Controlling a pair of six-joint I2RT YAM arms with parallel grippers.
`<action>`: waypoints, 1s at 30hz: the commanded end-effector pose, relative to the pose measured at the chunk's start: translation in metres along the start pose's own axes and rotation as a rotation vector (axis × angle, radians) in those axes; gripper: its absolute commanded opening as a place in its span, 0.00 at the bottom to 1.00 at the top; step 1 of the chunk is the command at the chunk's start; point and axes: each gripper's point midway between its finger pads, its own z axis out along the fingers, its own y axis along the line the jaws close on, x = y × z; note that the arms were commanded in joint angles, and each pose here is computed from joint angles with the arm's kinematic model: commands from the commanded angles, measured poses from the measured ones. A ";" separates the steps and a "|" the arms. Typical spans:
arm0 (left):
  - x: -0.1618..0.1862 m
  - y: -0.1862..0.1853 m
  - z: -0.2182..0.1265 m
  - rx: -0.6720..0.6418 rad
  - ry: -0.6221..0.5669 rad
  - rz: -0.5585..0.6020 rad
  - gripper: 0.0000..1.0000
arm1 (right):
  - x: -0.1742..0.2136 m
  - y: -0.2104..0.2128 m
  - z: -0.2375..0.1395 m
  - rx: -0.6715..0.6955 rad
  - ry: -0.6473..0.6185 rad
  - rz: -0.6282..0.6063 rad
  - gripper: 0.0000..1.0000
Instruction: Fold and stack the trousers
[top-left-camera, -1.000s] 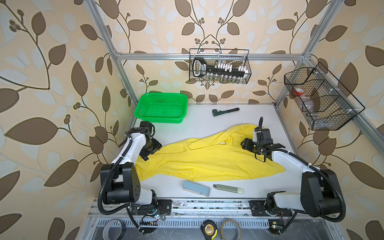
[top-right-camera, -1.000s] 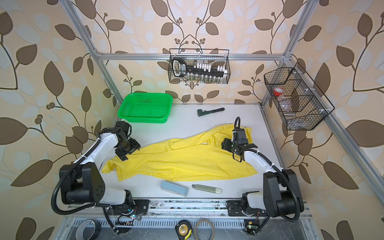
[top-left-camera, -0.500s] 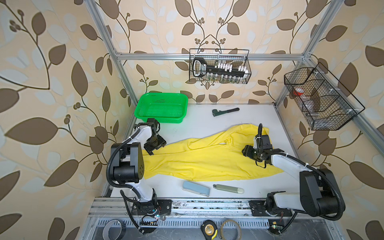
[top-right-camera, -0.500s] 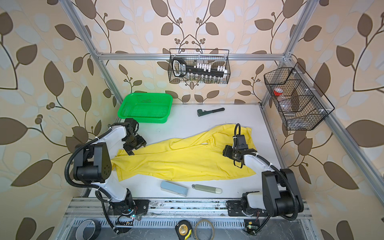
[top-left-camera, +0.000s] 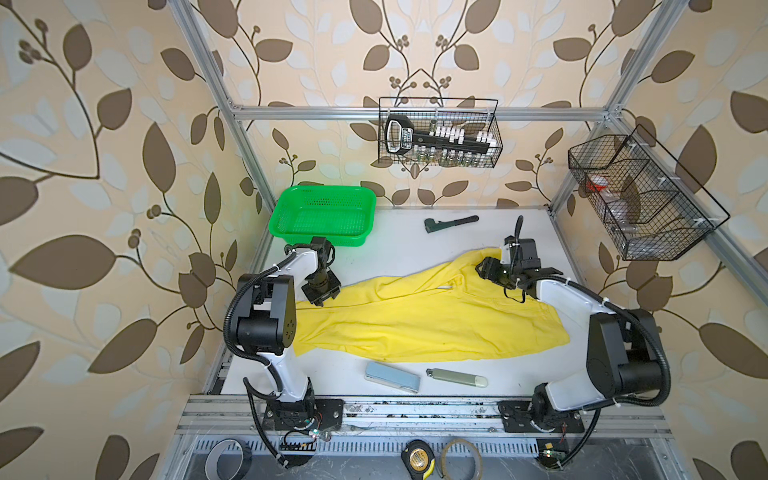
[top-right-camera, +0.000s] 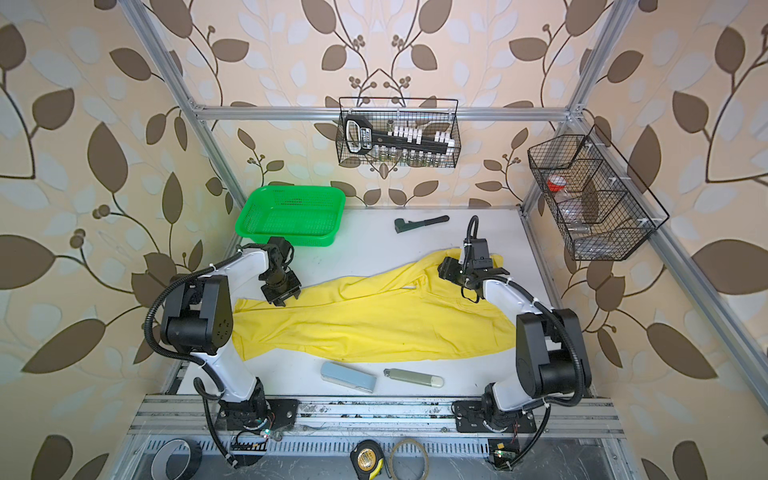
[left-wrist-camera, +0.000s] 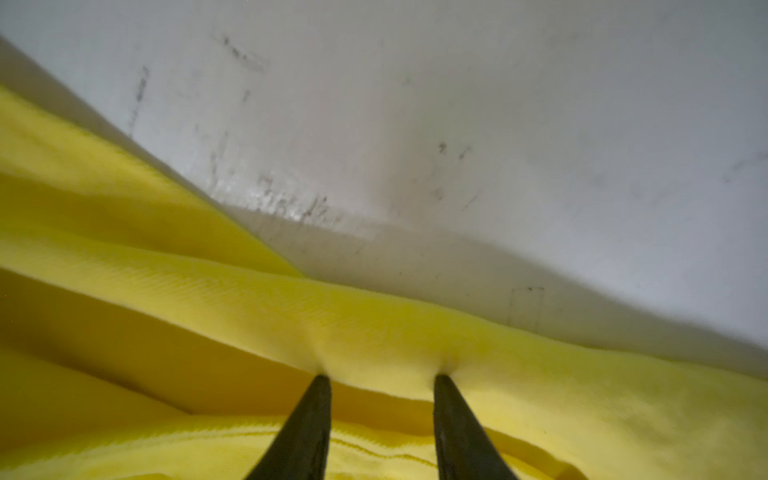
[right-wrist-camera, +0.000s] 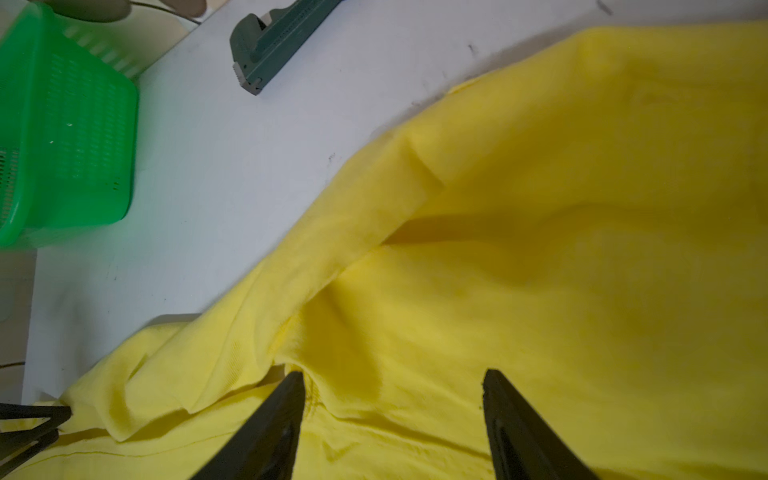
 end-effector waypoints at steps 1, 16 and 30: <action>0.005 0.007 0.002 -0.029 0.025 0.004 0.25 | -0.014 0.027 0.017 -0.097 -0.015 0.029 0.69; -0.027 -0.007 -0.059 -0.012 -0.099 0.045 0.00 | -0.022 0.054 0.072 -0.179 -0.018 0.089 0.27; -0.004 -0.031 -0.059 0.033 -0.063 0.145 0.58 | -0.058 0.093 0.033 -0.434 -0.100 0.303 0.00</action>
